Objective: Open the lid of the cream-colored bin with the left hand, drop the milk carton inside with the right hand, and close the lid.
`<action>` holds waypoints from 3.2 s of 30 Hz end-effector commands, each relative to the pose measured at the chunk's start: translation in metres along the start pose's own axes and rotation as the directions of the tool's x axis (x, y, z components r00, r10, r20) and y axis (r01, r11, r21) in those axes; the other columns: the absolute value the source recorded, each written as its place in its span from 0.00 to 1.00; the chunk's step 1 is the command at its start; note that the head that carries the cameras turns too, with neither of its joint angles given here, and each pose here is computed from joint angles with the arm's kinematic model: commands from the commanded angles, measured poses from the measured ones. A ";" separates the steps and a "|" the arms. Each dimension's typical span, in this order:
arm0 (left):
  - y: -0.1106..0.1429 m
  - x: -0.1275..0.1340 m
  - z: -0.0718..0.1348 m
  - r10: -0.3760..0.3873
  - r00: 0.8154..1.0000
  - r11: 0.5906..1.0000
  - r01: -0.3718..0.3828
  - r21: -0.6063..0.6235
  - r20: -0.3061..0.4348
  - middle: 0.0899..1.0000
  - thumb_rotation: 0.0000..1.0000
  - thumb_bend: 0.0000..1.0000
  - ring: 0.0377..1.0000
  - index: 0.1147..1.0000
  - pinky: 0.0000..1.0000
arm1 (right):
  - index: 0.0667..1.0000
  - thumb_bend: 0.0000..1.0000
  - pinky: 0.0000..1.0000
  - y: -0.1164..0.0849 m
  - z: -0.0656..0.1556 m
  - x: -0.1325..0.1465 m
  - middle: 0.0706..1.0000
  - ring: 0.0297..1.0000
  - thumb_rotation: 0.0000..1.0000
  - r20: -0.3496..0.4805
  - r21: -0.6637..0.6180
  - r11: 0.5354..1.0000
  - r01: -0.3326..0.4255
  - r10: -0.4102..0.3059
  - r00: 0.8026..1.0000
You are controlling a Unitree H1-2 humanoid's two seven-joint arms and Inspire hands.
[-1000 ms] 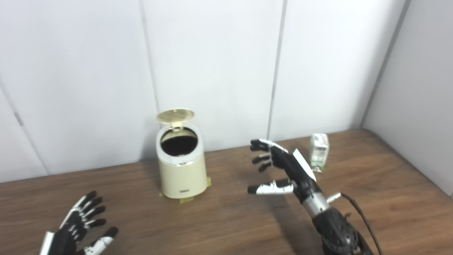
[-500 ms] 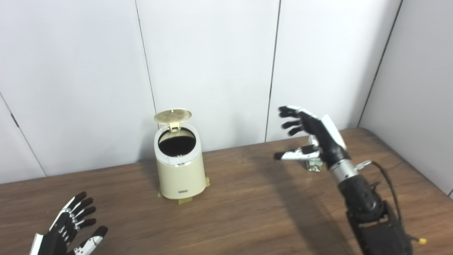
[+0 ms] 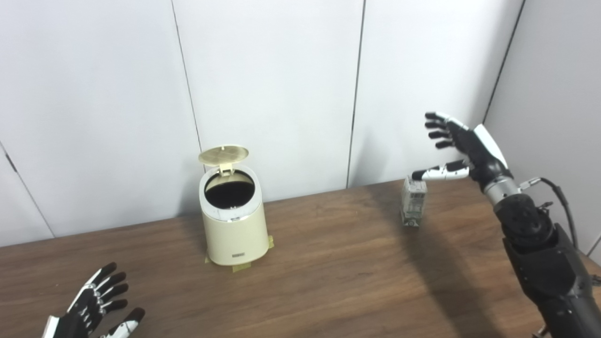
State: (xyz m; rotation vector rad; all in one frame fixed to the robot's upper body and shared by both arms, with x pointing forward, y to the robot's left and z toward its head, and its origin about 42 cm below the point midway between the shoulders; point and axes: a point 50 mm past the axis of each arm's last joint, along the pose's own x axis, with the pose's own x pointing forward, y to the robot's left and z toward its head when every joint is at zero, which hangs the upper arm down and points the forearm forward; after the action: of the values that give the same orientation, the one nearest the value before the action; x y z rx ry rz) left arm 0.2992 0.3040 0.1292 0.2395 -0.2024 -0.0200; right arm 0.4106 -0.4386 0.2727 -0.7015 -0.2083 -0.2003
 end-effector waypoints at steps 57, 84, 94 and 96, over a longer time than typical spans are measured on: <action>0.000 -0.009 0.020 -0.070 0.995 0.997 0.068 0.037 0.073 0.83 0.00 0.54 0.80 0.88 0.70 | 0.47 0.52 0.27 0.047 -0.051 0.030 0.35 0.31 0.00 -0.044 -0.070 0.986 0.152 -0.155 0.987; -0.013 -0.007 0.021 -0.081 0.996 0.995 0.079 0.057 0.038 0.83 0.00 0.59 0.79 0.87 0.70 | 0.48 0.53 0.33 0.084 0.096 0.022 0.40 0.37 0.00 0.398 -0.178 0.972 0.155 -0.073 0.914; -0.026 -0.007 0.017 -0.078 0.997 0.996 0.077 0.054 0.026 0.81 0.01 0.64 0.77 0.85 0.69 | 0.47 0.53 0.35 0.110 0.148 0.026 0.42 0.38 0.00 0.588 -0.113 0.991 0.072 0.008 0.809; -0.029 -0.007 0.016 -0.080 0.997 0.996 0.079 0.050 0.024 0.80 0.01 0.64 0.76 0.85 0.67 | 0.47 0.53 0.35 0.117 0.164 0.025 0.42 0.37 0.00 0.618 -0.094 0.994 0.053 0.016 0.786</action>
State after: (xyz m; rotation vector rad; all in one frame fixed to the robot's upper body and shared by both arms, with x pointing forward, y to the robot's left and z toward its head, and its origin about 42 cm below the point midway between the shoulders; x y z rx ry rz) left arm 0.2823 0.2797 0.1276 0.3049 -0.1679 -0.1017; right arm 0.4426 -0.2666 0.2824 -0.9027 -0.6640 0.0094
